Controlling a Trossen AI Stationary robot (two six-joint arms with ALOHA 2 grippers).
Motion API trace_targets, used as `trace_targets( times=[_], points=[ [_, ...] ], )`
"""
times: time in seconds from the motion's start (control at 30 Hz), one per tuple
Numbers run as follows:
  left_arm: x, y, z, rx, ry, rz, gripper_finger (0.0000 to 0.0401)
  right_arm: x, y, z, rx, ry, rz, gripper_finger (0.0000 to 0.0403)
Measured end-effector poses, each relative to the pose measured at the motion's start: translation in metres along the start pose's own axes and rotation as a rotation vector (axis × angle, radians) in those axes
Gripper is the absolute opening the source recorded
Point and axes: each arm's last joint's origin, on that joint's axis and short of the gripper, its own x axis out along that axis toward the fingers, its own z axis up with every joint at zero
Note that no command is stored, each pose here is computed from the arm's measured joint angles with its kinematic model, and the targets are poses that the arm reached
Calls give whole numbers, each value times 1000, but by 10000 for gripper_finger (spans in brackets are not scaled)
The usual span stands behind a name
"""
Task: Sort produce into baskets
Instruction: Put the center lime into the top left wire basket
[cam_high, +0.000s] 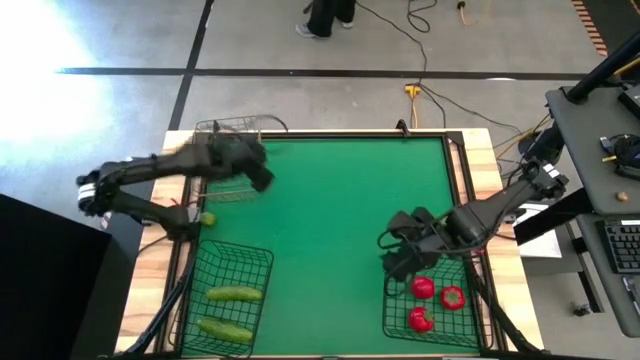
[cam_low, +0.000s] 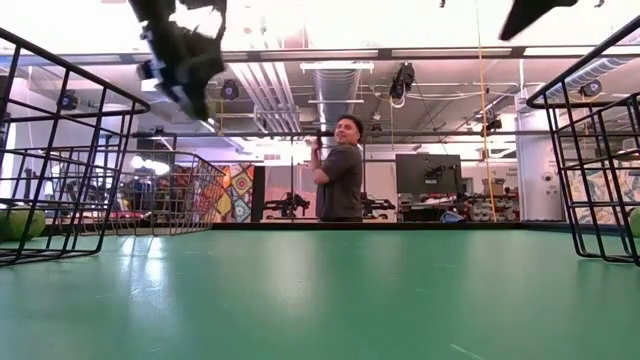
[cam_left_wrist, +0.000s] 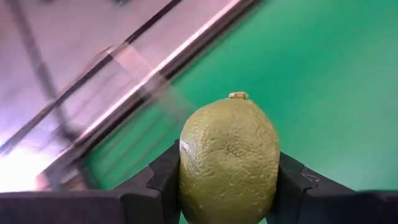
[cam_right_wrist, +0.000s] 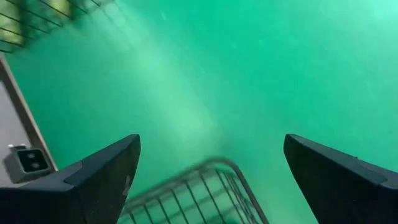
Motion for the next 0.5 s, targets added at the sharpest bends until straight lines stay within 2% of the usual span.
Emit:
trace_targets(
  times=[0.1, 0.2, 0.37, 0.5],
  points=[
    [15, 37, 2, 42, 107, 65, 142, 2, 3, 7, -16, -37, 45, 389],
    [36, 62, 4, 150, 224, 38, 142, 2, 5, 9, -26, -53, 68, 389],
    [74, 88, 0, 181, 422, -6, 141, 1, 7, 5, 23, -42, 75, 389],
    [94, 98, -4, 158, 511, -42, 141, -2, 12, -3, 56, -30, 92, 389]
  ],
)
